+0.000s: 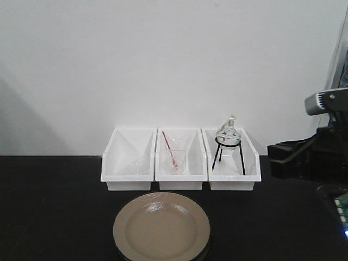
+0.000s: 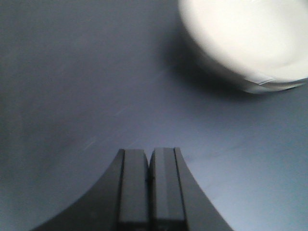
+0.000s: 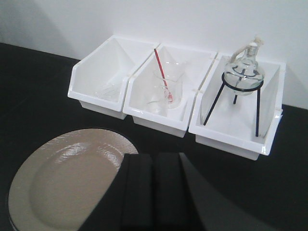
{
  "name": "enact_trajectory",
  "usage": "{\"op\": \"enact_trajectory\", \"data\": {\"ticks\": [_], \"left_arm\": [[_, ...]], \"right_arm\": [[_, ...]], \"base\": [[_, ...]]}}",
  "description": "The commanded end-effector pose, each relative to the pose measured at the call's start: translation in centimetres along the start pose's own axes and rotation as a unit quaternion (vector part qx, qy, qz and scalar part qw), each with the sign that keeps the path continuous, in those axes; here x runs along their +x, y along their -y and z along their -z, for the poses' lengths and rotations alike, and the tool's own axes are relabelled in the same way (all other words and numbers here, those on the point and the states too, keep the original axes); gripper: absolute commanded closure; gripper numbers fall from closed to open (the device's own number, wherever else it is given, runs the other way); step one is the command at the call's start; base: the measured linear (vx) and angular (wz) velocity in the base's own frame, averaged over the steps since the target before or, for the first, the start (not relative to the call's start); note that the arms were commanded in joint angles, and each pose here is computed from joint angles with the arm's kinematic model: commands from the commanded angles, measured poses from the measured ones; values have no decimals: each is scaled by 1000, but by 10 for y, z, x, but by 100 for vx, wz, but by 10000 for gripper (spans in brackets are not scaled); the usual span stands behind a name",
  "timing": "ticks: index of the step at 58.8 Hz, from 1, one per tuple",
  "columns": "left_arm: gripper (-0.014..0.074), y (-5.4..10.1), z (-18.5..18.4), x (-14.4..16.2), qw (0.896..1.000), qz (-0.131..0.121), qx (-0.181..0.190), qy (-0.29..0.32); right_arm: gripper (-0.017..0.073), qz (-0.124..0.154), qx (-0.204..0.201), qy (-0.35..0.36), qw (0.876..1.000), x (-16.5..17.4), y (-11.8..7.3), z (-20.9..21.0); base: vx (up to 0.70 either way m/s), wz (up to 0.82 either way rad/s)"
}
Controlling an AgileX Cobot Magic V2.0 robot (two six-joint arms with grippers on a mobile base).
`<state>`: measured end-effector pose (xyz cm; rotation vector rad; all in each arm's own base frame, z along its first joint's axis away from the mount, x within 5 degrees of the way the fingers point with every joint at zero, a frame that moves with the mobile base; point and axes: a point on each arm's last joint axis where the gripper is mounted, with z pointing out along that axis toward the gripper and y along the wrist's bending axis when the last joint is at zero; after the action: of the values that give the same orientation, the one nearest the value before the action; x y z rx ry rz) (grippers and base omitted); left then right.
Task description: Arrange circular plates on left workspace
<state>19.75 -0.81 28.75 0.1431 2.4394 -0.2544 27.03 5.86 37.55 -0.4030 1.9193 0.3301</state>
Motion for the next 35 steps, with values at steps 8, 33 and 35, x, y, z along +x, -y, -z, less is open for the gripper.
{"op": "enact_trajectory", "data": {"ticks": [8,33,35], "left_arm": [[594,-4,20,-6,996,6,-57,64],[594,18,72,58,944,-17,-61,323],[594,18,74,60,941,-17,-61,334]], "right_arm": [[564,21,53,72,996,-1,-13,68],[563,19,129,160,978,74,-26,124],[563,19,130,161,978,74,-25,124]], "base": [[0,0],[0,0],[0,0]]}}
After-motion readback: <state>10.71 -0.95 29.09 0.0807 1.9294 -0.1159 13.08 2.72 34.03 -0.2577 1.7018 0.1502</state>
